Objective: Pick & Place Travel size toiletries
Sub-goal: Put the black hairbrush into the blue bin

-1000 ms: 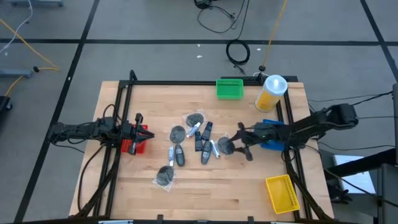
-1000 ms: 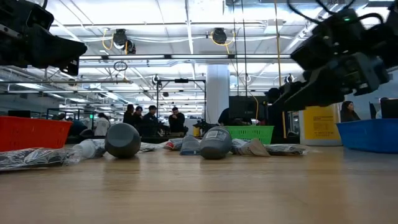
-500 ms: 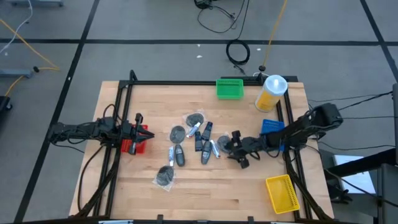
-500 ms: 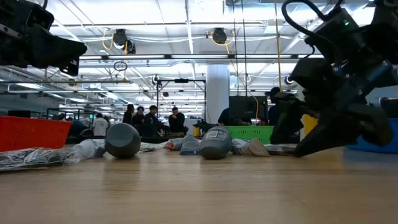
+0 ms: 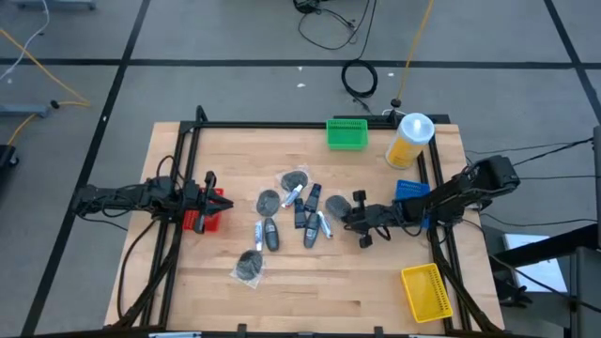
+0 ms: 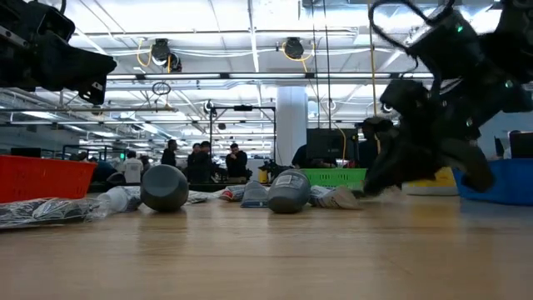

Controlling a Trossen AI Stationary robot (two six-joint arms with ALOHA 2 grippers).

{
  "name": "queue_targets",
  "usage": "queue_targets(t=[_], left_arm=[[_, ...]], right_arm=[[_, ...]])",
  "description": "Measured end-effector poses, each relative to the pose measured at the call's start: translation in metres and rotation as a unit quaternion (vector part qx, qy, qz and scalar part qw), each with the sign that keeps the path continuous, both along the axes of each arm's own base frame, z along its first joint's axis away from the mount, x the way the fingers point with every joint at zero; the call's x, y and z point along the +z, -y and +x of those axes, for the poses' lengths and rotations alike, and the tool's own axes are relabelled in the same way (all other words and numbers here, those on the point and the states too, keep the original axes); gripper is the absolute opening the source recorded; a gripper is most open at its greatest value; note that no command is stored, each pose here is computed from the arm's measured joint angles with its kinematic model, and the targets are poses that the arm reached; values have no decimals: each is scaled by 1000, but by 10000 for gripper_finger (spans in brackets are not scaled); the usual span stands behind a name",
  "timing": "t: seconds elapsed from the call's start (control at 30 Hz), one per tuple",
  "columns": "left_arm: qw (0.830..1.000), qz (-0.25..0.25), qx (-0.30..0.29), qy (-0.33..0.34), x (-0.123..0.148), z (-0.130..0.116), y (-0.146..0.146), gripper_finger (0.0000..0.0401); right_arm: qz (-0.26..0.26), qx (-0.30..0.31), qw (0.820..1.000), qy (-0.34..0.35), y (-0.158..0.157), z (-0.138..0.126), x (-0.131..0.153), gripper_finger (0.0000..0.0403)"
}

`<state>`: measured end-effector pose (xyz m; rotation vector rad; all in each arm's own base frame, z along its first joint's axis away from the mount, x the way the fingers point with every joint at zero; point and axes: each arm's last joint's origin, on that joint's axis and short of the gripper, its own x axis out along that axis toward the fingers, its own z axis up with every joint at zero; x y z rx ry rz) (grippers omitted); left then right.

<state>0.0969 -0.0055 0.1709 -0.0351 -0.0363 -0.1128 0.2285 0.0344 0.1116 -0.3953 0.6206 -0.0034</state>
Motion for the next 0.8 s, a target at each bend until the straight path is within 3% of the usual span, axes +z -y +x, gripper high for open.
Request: queue_targets(t=[0.2, 0.4, 0.5, 0.6, 0.8], left_arm=[[1000, 0, 0, 1, 0, 0, 0, 31], [1000, -1, 0, 17, 3, 0, 0, 31], [1000, -2, 0, 24, 5, 0, 0, 31], [1000, -11, -1, 22, 5, 0, 0, 31], [1000, -14, -1, 22, 5, 0, 0, 31]], right_arm=[[68, -26, 996, 51, -4, 2, 61, 6], [163, -128, 977, -43, 2, -27, 144, 2], [223, -196, 950, -99, 5, -44, 180, 1], [280, -257, 909, -168, 10, -60, 199, 1], [329, -332, 831, -301, 23, -83, 193, 1]])
